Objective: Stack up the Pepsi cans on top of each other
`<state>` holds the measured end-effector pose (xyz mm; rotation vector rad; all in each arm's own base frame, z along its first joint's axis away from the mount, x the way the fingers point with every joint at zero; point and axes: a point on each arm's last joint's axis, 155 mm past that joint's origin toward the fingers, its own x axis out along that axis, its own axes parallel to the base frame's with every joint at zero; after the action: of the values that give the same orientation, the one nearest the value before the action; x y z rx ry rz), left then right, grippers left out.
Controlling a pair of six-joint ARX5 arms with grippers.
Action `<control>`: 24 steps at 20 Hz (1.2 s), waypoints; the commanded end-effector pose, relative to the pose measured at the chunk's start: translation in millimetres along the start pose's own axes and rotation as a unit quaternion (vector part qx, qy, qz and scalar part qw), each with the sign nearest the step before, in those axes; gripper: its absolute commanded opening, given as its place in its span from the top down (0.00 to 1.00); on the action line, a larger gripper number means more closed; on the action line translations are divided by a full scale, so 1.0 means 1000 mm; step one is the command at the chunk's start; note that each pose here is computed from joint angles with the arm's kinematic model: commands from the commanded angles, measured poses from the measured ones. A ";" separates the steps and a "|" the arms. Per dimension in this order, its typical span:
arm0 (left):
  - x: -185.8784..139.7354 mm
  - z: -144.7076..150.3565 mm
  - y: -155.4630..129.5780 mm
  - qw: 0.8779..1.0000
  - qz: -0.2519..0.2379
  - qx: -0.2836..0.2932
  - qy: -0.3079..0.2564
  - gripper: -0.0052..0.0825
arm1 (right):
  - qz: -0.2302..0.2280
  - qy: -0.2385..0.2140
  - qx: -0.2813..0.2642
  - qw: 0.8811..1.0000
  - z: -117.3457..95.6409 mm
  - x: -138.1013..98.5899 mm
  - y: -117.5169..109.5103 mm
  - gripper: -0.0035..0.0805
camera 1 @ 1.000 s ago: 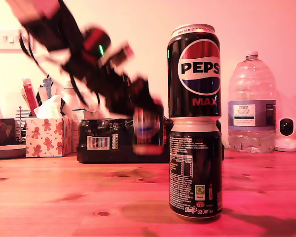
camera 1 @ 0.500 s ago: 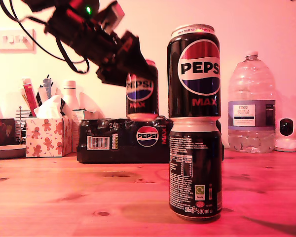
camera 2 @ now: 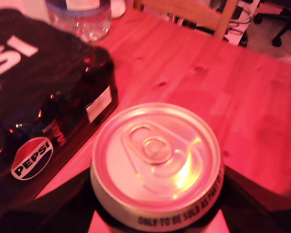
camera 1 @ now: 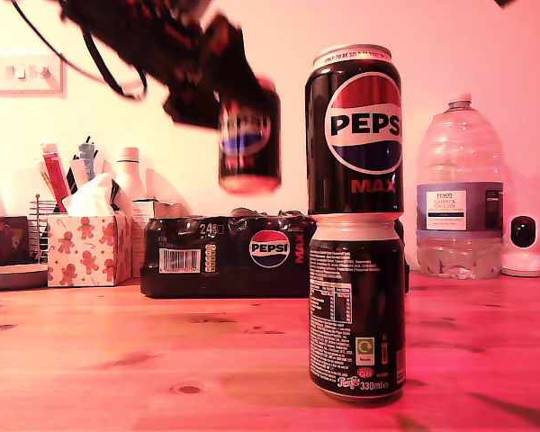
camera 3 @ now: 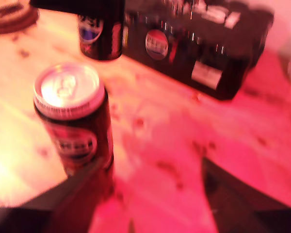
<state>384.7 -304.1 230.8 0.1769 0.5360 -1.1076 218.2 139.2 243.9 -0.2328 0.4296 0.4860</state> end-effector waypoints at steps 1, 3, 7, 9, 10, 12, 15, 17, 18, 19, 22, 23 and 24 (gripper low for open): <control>-0.020 0.024 -0.016 0.999 -0.010 0.024 -0.032 0.44 | -0.013 -0.023 0.009 1.000 0.007 0.001 -0.007 0.95; -0.025 0.026 -0.023 0.999 -0.019 0.024 -0.034 0.44 | -0.031 -0.032 0.020 0.999 -0.001 0.005 -0.016 0.96; -0.036 0.032 -0.031 0.999 -0.023 0.027 -0.039 0.44 | -0.050 -0.087 0.055 0.993 -0.004 0.011 -0.033 0.97; -0.039 0.031 -0.036 0.999 -0.028 0.026 -0.037 0.44 | -0.062 -0.112 0.067 0.990 -0.005 0.012 -0.043 0.97; -0.039 0.030 -0.042 0.998 -0.037 0.026 -0.035 0.44 | -0.066 -0.120 0.074 0.988 -0.007 0.013 -0.047 0.97; -0.042 0.027 -0.052 0.998 -0.047 0.030 -0.034 0.44 | -0.078 -0.132 0.096 0.983 -0.014 0.017 -0.056 0.97; -0.052 0.025 -0.061 0.998 -0.048 0.035 -0.037 0.44 | -0.095 -0.135 0.103 0.981 -0.036 0.023 -0.063 0.97; -0.060 0.027 -0.066 0.997 -0.047 0.037 -0.043 0.44 | -0.095 -0.116 0.100 0.984 -0.057 0.029 -0.060 0.97; -0.064 0.028 -0.068 0.997 -0.046 0.034 -0.046 0.44 | -0.096 -0.100 0.100 0.985 -0.069 0.032 -0.059 0.97; -0.068 0.029 -0.071 0.997 -0.045 0.033 -0.049 0.44 | -0.095 -0.088 0.100 0.987 -0.078 0.034 -0.058 0.96; -0.079 0.031 -0.083 0.997 -0.048 0.037 -0.057 0.44 | -0.092 -0.076 0.126 0.985 -0.086 0.034 -0.056 0.96; -0.082 0.031 -0.088 0.996 -0.050 0.036 -0.059 0.44 | -0.092 -0.072 0.125 0.985 -0.088 0.034 -0.056 0.96; -0.085 0.032 -0.093 0.996 -0.053 0.036 -0.061 0.44 | -0.092 -0.067 0.125 0.986 -0.090 0.035 -0.056 0.96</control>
<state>294.8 -287.3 294.6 0.1475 0.4563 -1.2064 242.6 77.6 156.8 0.0005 0.3258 0.2645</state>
